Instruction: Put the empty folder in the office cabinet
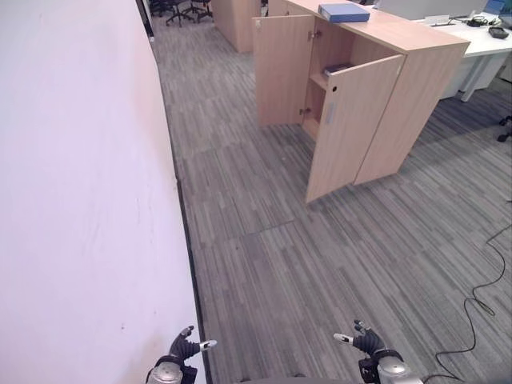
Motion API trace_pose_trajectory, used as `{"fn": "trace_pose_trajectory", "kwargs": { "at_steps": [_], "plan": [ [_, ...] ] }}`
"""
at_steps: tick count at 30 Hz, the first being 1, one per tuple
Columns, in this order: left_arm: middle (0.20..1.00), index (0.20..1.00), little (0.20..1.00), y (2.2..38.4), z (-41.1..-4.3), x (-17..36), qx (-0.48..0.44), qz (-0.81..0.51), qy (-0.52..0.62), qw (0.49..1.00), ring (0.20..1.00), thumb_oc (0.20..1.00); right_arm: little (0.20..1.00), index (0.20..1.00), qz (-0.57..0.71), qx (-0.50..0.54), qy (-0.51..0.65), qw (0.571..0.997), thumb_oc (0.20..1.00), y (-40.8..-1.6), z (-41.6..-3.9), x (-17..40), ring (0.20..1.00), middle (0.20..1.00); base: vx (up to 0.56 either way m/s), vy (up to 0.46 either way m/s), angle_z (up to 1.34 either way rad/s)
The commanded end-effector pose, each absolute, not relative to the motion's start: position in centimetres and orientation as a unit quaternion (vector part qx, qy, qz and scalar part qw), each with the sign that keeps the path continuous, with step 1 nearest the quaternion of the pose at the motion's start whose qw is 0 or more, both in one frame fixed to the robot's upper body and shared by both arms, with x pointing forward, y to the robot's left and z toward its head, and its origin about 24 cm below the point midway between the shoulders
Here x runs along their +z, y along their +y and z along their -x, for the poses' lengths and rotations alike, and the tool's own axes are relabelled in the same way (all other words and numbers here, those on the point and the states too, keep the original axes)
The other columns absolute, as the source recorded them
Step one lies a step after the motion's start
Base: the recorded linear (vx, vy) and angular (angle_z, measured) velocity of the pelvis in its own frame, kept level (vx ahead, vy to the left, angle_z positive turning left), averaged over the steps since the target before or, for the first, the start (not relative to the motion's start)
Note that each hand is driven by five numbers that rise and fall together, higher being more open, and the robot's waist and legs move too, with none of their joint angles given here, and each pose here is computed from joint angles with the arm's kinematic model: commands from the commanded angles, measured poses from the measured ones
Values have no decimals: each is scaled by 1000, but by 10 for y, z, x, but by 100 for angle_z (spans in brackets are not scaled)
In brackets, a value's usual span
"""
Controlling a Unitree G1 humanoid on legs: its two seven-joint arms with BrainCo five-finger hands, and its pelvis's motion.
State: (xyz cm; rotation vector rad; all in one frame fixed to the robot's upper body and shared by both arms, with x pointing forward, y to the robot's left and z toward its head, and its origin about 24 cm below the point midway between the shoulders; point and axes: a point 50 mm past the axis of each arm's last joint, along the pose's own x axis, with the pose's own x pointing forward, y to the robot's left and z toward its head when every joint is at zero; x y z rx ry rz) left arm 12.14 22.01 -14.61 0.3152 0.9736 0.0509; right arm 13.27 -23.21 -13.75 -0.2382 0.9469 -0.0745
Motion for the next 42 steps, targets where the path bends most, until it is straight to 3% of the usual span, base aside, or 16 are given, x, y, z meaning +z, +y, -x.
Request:
{"fn": "trace_pose_trajectory", "kwargs": {
  "at_steps": [1,14,25,30,37,42],
  "plan": [
    [1000,1000,1000,229,-141,-139,42,-149,441,884,1000,1000,1000,1000,110,-53,442,889,1000,-239,-141,-134,1000,1000,13,-64,2],
    [1000,1000,1000,229,-160,-130,55,-132,413,899,1000,1000,1000,1000,102,-91,439,888,1000,-257,-141,-129,1000,1000,3,-98,9],
    [1000,1000,1000,238,-155,-131,92,-119,420,895,1000,1000,1000,1000,78,-125,442,885,1000,-261,-145,-129,1000,1000,265,98,-4],
    [1000,1000,1000,249,-128,-140,118,-116,460,872,1000,1000,1000,1000,77,-110,455,880,1000,-251,-139,-135,1000,1000,357,187,-36],
    [1000,1000,1000,261,-122,-138,144,-117,459,869,1000,1000,1000,1000,46,-109,457,882,1000,-235,-141,-139,1000,1000,267,197,0],
    [1000,1000,1000,274,-130,-130,162,-116,439,876,1000,1000,1000,1000,21,-106,423,899,1000,-224,-166,-131,1000,1000,249,245,3]
  ]
}}
